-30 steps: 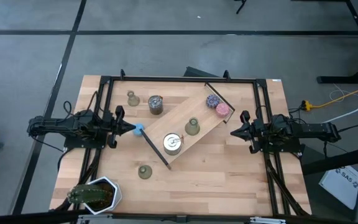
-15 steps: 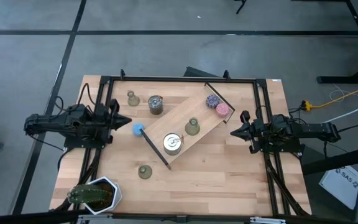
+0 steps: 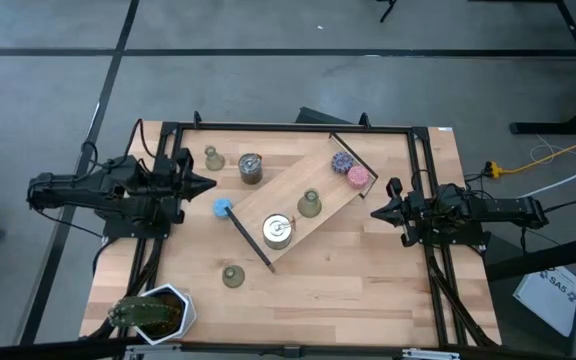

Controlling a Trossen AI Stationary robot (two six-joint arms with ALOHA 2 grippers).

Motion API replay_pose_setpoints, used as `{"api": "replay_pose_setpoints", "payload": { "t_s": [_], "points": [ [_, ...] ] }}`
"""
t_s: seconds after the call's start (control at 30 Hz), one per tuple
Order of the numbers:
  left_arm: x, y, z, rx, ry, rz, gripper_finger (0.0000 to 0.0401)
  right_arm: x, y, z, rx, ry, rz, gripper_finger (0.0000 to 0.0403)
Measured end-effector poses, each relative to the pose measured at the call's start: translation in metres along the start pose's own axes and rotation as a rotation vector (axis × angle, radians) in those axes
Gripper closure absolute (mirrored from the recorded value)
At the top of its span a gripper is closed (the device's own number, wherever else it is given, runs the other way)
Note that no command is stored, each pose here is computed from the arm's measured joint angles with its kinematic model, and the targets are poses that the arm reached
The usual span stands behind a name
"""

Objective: Pick & Place candle stick holders
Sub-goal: Put the silver scented candle on the shelf aligned with the other silver scented candle

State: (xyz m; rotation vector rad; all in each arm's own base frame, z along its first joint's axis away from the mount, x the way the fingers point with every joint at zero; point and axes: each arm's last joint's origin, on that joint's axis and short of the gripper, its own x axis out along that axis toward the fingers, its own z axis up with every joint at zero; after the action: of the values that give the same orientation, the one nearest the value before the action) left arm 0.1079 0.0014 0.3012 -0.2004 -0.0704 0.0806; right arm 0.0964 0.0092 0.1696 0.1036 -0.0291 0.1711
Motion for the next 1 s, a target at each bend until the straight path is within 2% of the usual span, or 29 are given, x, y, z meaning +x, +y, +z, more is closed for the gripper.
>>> {"api": "replay_pose_setpoints", "payload": {
  "t_s": [0.43,0.67,1.0],
  "points": [
    [0.025,-0.005,0.013,0.007,0.06,0.024,0.04,0.0,0.0,0.0,0.0,0.0,0.0,0.0393],
    [0.027,-0.006,0.021,-0.006,0.046,0.022,0.04,0.0,0.0,0.0,0.0,0.0,0.0,0.0393],
    [0.027,-0.008,0.018,-0.012,0.094,-0.034,0.0399,0.0,0.0,0.0,0.0,0.0,0.0,0.0393]
  ]
}}
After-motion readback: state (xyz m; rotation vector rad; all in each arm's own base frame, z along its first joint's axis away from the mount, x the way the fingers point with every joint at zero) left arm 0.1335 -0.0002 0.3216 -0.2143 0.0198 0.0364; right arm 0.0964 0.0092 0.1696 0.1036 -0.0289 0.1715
